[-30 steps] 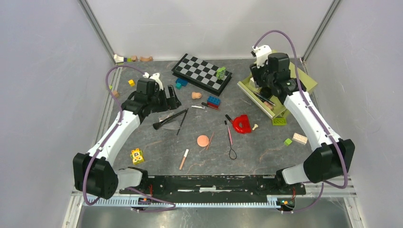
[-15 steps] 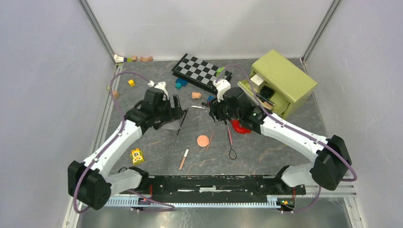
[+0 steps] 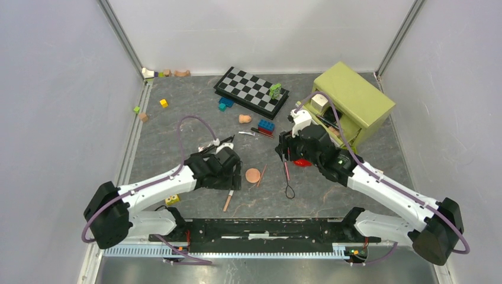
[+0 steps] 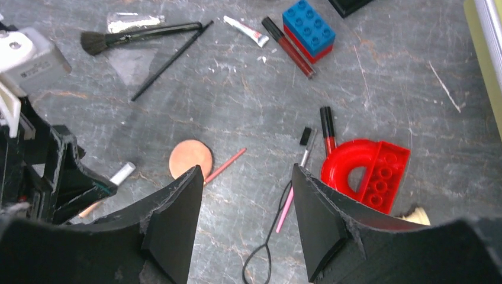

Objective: Organize the makeup
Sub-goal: Pick up the makeup from the corner of the board.

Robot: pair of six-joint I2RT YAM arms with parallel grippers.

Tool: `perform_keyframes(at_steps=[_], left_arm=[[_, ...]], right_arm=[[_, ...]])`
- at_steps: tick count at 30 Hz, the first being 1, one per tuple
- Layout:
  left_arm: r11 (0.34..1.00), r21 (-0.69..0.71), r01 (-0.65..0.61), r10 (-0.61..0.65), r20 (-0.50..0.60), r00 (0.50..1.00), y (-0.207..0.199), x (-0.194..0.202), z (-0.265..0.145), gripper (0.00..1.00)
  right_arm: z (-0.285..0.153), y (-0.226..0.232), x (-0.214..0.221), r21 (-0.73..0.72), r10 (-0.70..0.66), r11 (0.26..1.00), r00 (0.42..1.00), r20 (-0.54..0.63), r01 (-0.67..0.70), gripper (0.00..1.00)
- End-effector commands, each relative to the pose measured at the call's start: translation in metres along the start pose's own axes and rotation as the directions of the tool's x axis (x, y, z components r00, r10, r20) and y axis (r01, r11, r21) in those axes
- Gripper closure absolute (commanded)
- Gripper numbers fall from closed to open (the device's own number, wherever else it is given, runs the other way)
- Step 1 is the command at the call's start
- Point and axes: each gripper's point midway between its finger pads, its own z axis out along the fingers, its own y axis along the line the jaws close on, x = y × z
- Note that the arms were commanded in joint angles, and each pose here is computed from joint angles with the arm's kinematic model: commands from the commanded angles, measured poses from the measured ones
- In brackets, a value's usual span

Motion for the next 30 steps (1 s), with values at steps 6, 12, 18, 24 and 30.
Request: perform_keyframes(at_steps=[6, 12, 18, 24, 30], left_arm=[[0.998, -0.061, 0.024, -0.029, -0.082, 0.996, 0.003, 0.047, 0.004, 0.26], [0.997, -0.076, 0.012, -0.022, -0.131, 0.991, 0.013, 0.071, 0.008, 0.36], [0.998, -0.069, 0.002, -0.012, -0.141, 0.990, 0.012, 0.075, 0.013, 0.48], [0.999, -0.042, -0.003, -0.004, -0.169, 0.986, 0.007, 0.082, 0.018, 0.58], [0.999, -0.032, -0.009, 0.004, -0.170, 0.985, 0.006, 0.084, 0.020, 0.63]], right_arm=[[-0.004, -0.008, 0.014, 0.032, 0.038, 0.999, 0.999, -0.007, -0.037, 0.36], [-0.002, -0.007, 0.020, 0.021, 0.046, 0.999, 0.999, -0.010, -0.046, 0.36], [-0.002, -0.006, 0.024, 0.012, 0.050, 0.999, 0.999, -0.016, -0.050, 0.36], [-0.003, -0.008, 0.026, 0.017, 0.047, 0.999, 0.999, -0.019, -0.047, 0.36], [-0.004, -0.010, 0.028, 0.022, 0.047, 0.999, 0.999, -0.019, -0.047, 0.36]])
